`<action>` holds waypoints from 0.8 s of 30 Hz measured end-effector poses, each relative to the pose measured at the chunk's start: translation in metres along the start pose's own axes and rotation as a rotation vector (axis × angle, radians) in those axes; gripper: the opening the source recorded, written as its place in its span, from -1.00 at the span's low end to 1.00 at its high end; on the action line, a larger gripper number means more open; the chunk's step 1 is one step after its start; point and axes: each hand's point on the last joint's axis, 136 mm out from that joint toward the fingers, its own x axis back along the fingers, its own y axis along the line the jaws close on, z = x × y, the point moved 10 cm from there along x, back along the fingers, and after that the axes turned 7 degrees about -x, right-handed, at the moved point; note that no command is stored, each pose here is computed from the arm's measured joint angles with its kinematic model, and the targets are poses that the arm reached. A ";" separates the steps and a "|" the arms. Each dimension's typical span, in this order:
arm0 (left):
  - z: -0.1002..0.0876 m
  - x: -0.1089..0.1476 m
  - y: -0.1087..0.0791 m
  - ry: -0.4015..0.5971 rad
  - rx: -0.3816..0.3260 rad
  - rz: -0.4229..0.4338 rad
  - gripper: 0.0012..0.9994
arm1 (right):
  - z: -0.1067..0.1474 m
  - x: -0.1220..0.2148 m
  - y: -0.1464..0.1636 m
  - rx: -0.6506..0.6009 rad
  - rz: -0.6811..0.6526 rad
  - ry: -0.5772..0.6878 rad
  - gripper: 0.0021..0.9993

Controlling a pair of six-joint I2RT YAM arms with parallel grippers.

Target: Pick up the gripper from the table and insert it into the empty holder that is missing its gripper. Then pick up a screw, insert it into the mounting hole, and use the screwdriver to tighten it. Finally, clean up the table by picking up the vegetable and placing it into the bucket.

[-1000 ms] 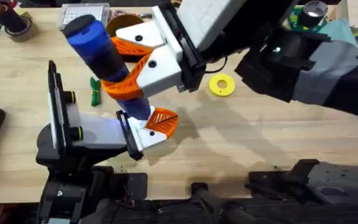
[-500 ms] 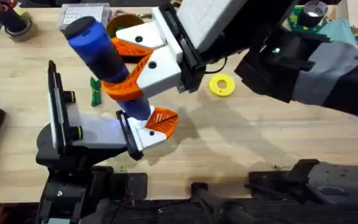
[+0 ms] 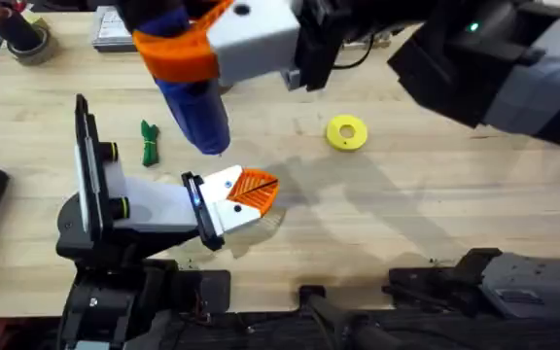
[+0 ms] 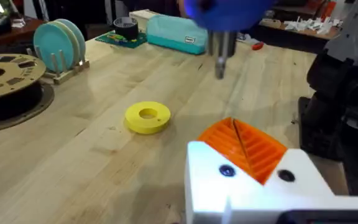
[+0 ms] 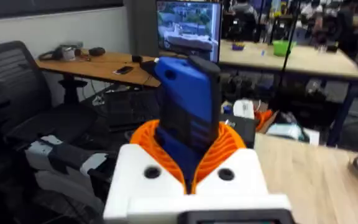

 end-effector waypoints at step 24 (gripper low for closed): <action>0.000 0.000 0.000 0.000 0.000 0.001 -0.98 | 0.000 0.148 -0.047 0.106 0.888 0.772 -0.96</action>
